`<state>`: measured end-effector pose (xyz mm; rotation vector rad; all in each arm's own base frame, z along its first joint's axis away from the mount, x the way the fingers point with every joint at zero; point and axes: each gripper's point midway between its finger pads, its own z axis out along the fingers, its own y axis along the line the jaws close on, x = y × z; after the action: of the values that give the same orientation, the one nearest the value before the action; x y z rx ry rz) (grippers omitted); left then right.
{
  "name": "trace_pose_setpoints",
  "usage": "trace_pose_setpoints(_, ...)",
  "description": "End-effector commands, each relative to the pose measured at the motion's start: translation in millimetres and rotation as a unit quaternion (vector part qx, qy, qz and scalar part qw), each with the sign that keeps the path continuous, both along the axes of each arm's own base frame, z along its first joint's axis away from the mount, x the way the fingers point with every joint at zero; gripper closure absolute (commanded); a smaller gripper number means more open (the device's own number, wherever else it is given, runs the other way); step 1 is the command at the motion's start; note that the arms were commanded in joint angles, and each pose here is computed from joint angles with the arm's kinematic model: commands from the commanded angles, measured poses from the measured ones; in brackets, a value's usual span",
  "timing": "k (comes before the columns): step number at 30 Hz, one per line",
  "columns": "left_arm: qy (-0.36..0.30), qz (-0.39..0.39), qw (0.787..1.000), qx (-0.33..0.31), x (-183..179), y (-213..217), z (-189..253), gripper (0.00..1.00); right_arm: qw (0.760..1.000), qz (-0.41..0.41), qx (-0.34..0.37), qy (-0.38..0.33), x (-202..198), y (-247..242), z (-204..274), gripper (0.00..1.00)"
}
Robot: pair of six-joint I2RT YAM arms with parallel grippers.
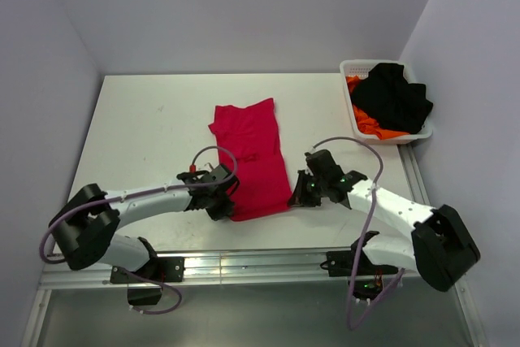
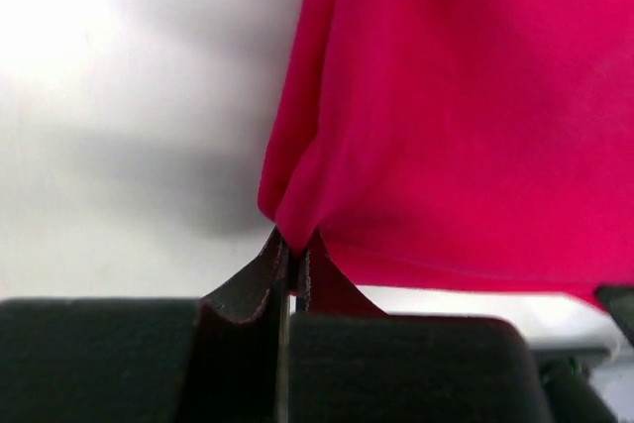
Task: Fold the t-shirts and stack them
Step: Grab one side of the 2/3 rectangular tshirt with both arms, then fold the long partially folded tshirt into a neat square
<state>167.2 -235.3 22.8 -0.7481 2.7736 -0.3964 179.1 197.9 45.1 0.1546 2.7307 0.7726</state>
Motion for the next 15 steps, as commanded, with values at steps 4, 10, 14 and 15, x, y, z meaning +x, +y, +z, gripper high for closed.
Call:
trace_pose_setpoints(4, -0.002, 0.028, 1.000, 0.005, -35, 18, 30, 1.00, 0.999, -0.018, -0.032, -0.003, -26, -30, 6, 1.00)
trace_pose_setpoints(10, -0.018, 0.034, 0.999, -0.015, -48, 17, 67, 1.00, 0.999, -0.024, -0.015, -0.038, -31, -36, 49, 1.00)
trace_pose_setpoints(14, -0.043, 0.044, 0.998, -0.031, -42, 18, 101, 1.00, 0.998, -0.015, -0.007, -0.066, -17, -28, 89, 1.00)
trace_pose_setpoints(15, -0.054, 0.047, 0.997, -0.029, -38, 20, 107, 1.00, 0.998, -0.010, -0.012, -0.067, -16, -29, 94, 1.00)
